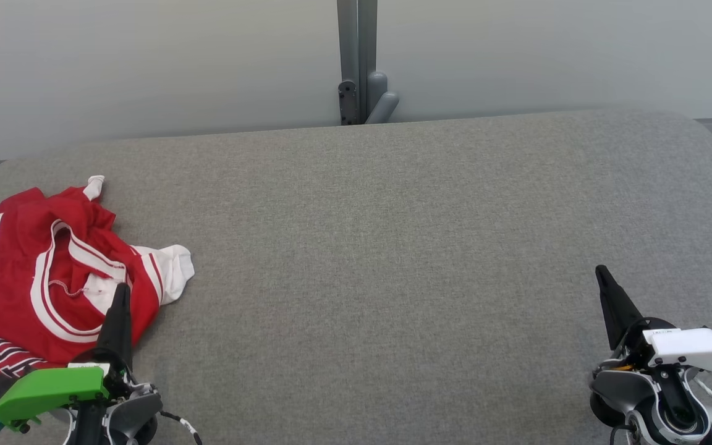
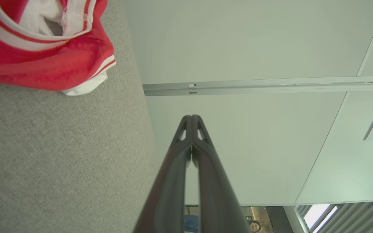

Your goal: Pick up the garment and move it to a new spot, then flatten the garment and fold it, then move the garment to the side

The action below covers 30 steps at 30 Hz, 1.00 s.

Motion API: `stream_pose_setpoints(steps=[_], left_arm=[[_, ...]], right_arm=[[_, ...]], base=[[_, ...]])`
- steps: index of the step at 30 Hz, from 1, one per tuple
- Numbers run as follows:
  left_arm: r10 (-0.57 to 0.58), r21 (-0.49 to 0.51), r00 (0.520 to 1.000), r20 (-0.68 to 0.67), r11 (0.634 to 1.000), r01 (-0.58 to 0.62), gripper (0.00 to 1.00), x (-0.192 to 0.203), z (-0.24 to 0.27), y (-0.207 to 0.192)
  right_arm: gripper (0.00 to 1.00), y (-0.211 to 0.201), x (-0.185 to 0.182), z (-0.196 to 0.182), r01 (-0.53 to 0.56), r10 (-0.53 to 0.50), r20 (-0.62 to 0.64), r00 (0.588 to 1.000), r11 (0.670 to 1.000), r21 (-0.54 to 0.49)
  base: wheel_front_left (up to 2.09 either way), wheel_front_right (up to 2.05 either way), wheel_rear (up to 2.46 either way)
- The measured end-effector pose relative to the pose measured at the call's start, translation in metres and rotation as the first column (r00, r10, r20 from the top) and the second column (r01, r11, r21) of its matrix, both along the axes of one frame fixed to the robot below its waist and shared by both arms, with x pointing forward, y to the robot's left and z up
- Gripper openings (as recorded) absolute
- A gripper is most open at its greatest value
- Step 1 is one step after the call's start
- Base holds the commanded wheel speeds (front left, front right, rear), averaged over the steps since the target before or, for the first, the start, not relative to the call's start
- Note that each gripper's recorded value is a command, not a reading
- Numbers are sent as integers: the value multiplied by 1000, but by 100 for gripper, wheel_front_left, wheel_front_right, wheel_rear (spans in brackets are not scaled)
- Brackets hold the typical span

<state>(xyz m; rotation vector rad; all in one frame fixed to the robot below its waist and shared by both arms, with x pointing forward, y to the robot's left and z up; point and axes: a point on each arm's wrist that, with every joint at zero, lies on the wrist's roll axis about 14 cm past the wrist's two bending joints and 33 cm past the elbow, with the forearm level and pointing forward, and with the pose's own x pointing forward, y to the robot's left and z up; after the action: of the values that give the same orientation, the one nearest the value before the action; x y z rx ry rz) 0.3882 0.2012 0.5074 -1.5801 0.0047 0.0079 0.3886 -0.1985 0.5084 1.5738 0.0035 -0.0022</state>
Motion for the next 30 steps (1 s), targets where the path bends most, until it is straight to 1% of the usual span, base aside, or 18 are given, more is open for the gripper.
stream_pose_setpoints(steps=[30], left_arm=[[0,0,1000,0,1000,0,0,0,0,0]], right_arm=[[0,0,0,0,0,0,0,1000,1000,0]], base=[[0,0,0]])
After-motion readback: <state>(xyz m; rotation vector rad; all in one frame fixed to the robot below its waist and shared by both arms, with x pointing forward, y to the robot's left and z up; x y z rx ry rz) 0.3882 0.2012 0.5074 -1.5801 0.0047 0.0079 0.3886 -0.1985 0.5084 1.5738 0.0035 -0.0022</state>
